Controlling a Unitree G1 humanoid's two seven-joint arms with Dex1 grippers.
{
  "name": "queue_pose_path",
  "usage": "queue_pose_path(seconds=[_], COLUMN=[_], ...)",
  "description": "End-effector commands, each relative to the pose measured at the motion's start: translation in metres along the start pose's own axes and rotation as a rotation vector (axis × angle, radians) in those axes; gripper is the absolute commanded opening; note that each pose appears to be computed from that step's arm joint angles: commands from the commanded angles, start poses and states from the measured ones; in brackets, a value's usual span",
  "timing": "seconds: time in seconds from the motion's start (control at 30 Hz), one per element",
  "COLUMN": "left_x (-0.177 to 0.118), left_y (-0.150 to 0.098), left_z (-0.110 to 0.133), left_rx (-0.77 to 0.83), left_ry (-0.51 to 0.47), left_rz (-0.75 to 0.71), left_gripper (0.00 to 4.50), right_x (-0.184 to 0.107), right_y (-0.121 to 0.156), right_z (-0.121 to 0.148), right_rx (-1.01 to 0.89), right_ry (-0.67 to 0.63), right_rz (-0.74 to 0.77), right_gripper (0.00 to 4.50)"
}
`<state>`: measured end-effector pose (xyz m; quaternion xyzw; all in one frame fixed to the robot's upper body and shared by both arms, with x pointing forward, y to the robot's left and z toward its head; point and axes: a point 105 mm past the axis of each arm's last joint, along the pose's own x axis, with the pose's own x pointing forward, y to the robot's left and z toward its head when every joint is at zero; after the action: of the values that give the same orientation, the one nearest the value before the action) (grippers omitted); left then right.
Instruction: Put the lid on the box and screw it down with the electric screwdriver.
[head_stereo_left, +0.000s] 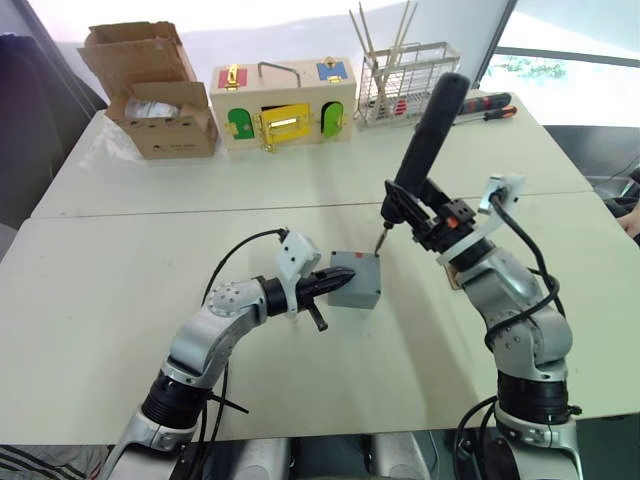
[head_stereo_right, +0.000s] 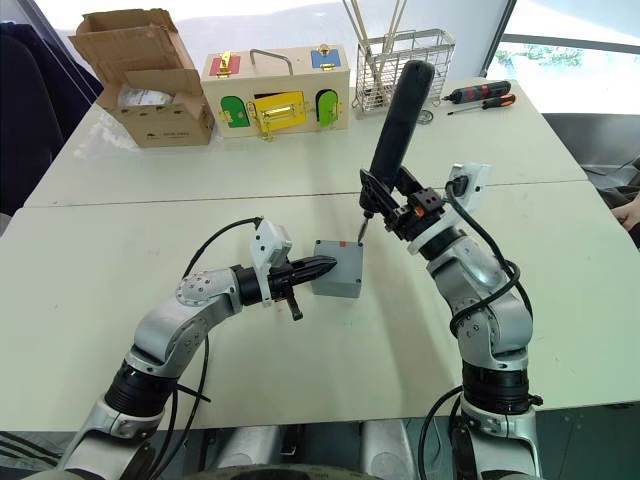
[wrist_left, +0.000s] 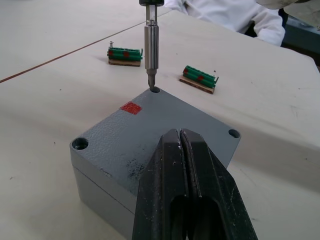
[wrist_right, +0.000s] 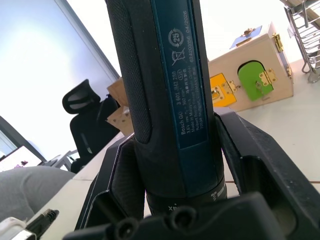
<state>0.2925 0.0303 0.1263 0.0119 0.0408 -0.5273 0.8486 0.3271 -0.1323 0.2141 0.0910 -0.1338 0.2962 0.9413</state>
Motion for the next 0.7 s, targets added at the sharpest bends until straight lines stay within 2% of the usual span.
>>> queue_pose_path(seconds=[0.03,0.4,0.7], left_x=[-0.002,-0.003,-0.004], left_y=[-0.001,-0.001,0.0], left_z=[-0.007,-0.007,-0.012], left_rx=[0.002,0.003,-0.032], left_ry=[0.032,0.034,0.045], left_rz=[0.005,0.01,0.014], left_gripper=[0.0,0.0,0.0], right_x=[0.0,-0.001,0.002], right_y=[0.006,0.004,0.027], right_z=[0.012,-0.001,-0.022], right_rx=[-0.052,-0.095,-0.124], right_ry=[-0.049,-0.011,0.018], right_rz=[0.031,0.034,0.091], right_gripper=[1.93,1.93,1.93])
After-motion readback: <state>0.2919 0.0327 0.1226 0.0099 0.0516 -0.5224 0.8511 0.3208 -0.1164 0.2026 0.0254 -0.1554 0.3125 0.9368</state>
